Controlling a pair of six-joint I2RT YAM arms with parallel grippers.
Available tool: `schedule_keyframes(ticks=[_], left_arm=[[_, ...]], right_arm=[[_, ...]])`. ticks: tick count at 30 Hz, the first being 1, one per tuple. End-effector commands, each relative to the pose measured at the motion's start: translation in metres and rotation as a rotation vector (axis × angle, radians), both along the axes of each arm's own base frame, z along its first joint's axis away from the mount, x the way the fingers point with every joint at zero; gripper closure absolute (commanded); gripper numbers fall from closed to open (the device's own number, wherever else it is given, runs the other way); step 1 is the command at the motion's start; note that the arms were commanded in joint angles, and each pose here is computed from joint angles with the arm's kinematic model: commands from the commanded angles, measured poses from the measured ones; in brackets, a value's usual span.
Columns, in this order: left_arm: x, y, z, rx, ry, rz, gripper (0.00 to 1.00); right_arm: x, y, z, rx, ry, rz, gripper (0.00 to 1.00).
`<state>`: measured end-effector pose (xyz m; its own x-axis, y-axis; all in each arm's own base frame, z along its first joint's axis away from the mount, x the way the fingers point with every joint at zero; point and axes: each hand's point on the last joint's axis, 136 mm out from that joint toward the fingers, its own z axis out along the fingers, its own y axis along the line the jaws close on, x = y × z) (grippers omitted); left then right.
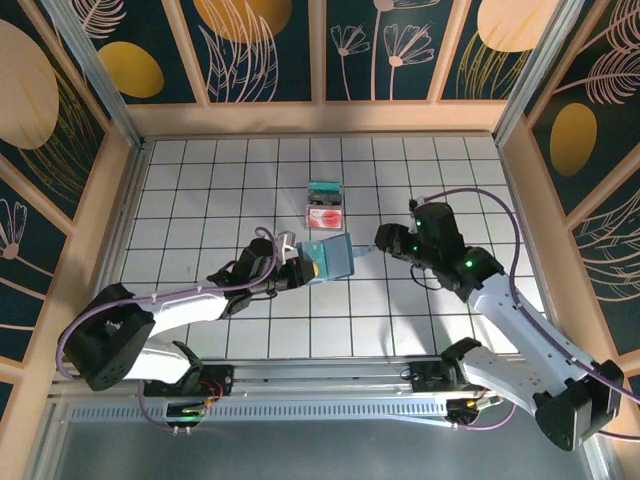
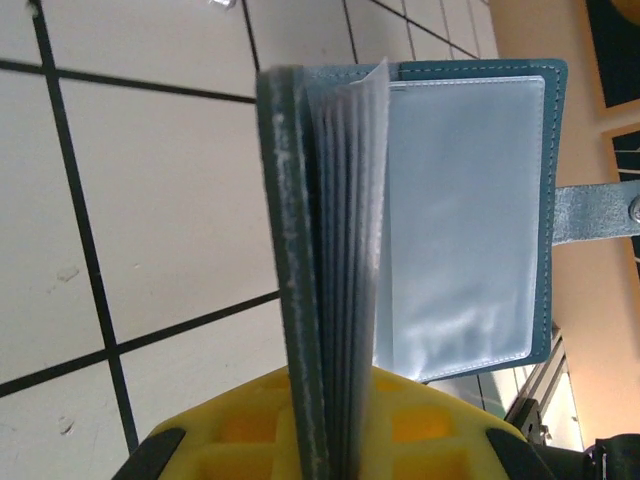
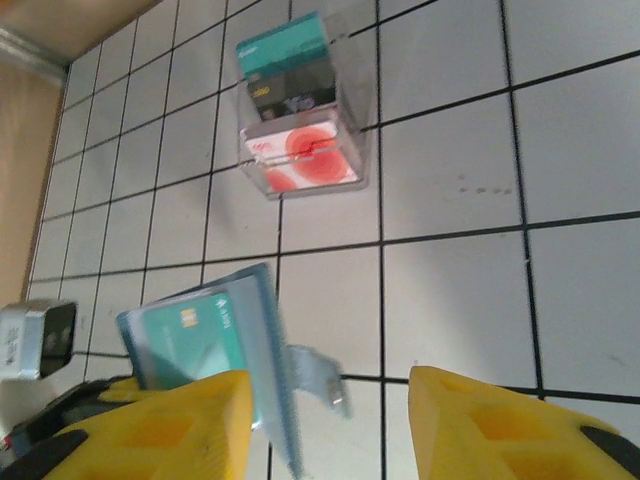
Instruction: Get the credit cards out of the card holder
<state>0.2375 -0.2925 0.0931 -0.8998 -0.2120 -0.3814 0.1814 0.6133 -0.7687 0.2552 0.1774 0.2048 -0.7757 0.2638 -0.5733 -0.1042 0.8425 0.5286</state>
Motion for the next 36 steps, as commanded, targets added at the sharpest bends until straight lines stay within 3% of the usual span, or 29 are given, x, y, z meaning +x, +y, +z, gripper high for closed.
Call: schedule_keyframes(ticks=[1, 8, 18, 27, 33, 36], left_arm=[[0.000, -0.008, -0.003, -0.021, 0.033, 0.001, 0.97], [0.004, -0.031, -0.007, -0.114, 0.073, -0.042, 0.96], [-0.001, -0.036, -0.025, -0.099, 0.122, -0.077, 0.86], [0.005, -0.011, -0.046, 0.081, 0.124, 0.008, 0.62], [0.007, 0.018, -0.062, 0.244, 0.130, 0.090, 0.52], [0.006, 0.032, -0.068, 0.304, 0.128, 0.119, 0.52]], right_arm=[[0.004, 0.020, 0.006, -0.007, -0.021, 0.035, 0.58], [0.002, 0.076, -0.024, -0.005, 0.050, 0.180, 0.73], [0.004, 0.094, -0.101, -0.082, 0.218, 0.233, 0.84], [0.002, 0.083, -0.160, -0.147, 0.336, 0.210, 0.89], [0.000, 0.078, -0.179, -0.157, 0.379, 0.194, 0.90], [0.001, 0.076, -0.186, -0.160, 0.390, 0.190, 0.90]])
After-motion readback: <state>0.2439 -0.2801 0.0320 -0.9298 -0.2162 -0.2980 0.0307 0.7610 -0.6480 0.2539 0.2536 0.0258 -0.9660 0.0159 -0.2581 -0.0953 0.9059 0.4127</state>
